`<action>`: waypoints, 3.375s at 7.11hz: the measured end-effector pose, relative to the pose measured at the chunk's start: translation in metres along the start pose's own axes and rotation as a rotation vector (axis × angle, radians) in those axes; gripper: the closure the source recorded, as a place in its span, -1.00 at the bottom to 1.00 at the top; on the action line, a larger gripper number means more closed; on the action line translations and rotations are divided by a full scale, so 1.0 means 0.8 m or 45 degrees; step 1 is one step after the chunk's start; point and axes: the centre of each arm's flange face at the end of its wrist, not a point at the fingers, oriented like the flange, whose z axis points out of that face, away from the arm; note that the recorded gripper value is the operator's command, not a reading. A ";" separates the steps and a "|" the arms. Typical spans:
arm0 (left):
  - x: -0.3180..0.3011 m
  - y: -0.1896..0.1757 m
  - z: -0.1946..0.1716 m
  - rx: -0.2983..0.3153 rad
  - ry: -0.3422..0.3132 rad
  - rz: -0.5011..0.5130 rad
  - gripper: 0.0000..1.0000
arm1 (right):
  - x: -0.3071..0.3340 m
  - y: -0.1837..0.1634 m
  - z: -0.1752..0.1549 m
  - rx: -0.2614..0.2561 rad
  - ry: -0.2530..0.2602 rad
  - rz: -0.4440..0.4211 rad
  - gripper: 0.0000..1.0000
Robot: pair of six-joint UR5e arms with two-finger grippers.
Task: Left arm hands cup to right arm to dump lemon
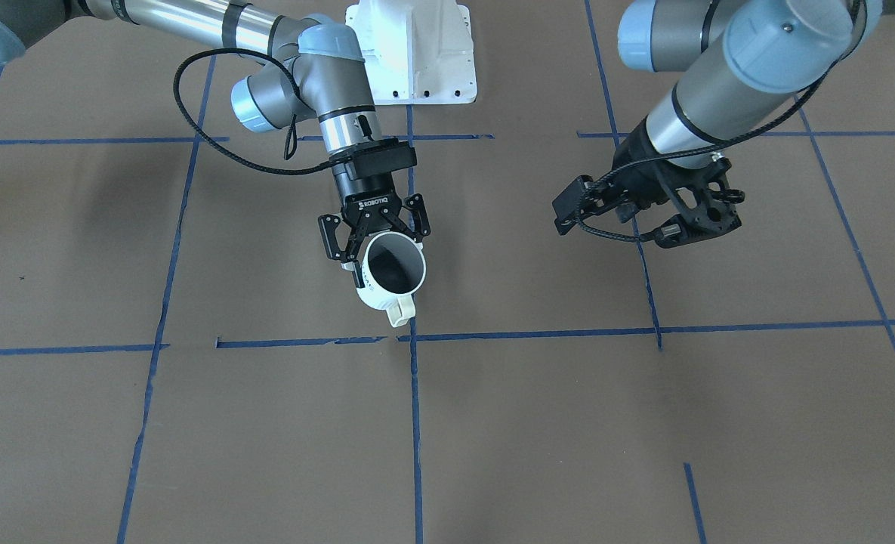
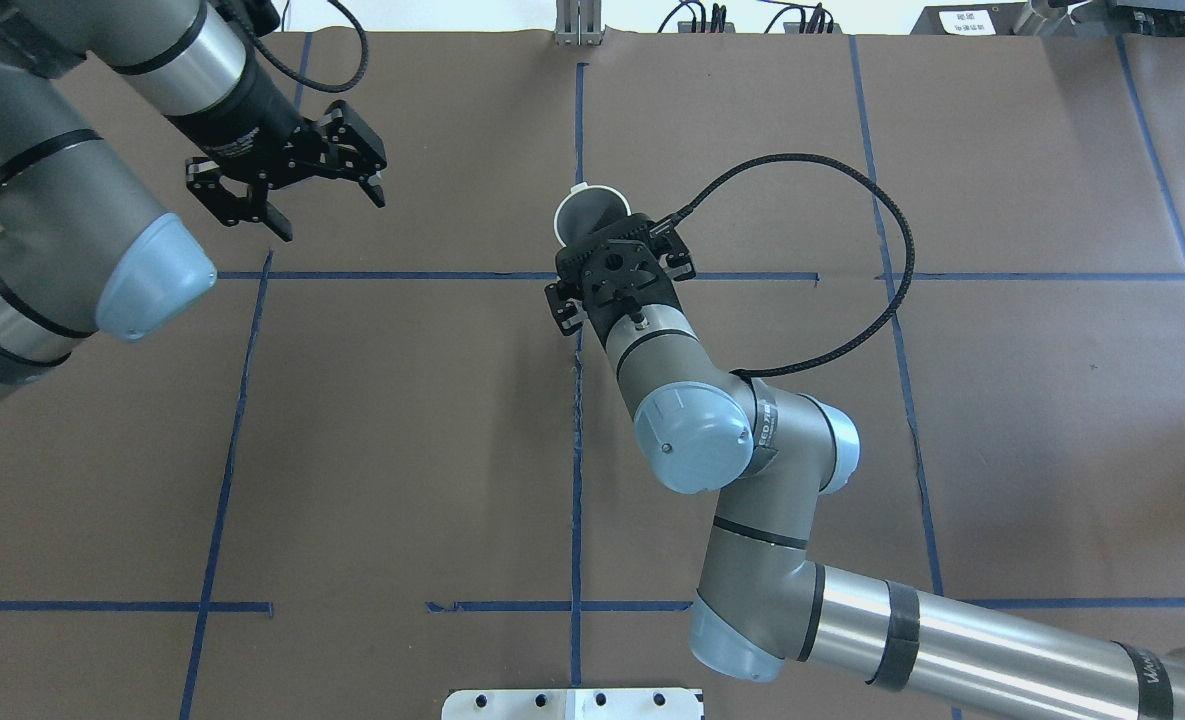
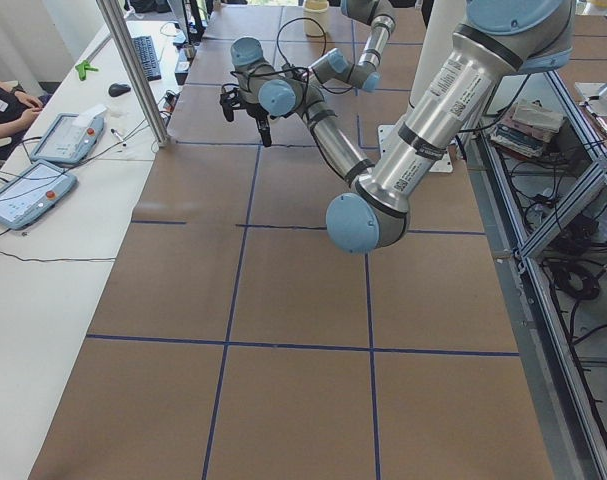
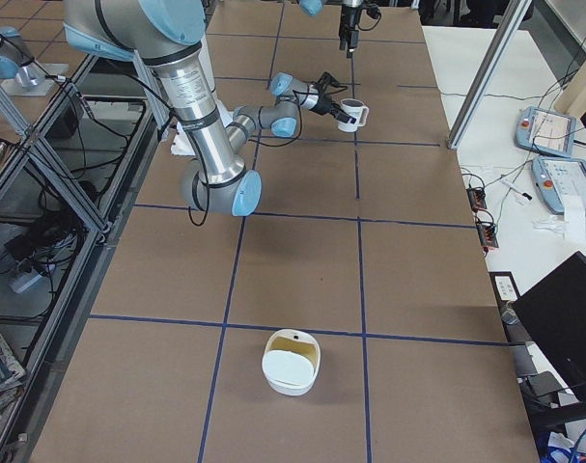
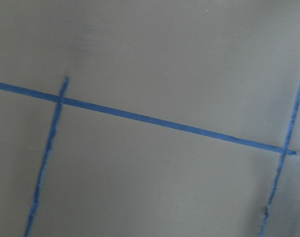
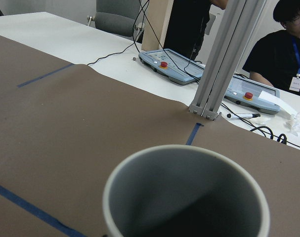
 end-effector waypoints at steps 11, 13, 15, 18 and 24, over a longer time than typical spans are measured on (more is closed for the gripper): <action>0.172 0.031 0.125 -0.017 -0.083 -0.040 -0.37 | -0.028 -0.004 -0.009 0.005 -0.023 -0.008 0.13; 0.173 0.036 0.130 -0.022 -0.081 -0.036 -0.22 | -0.027 -0.001 -0.008 0.002 -0.020 -0.012 0.13; 0.175 0.038 0.128 -0.023 -0.074 -0.032 -0.05 | -0.026 0.001 -0.008 0.000 -0.019 -0.014 0.12; 0.171 0.038 0.131 -0.020 -0.051 -0.041 0.33 | -0.027 0.001 -0.009 0.001 -0.021 -0.014 0.12; 0.174 0.043 0.132 -0.024 -0.044 -0.050 0.99 | -0.029 0.001 -0.009 0.000 -0.023 -0.014 0.05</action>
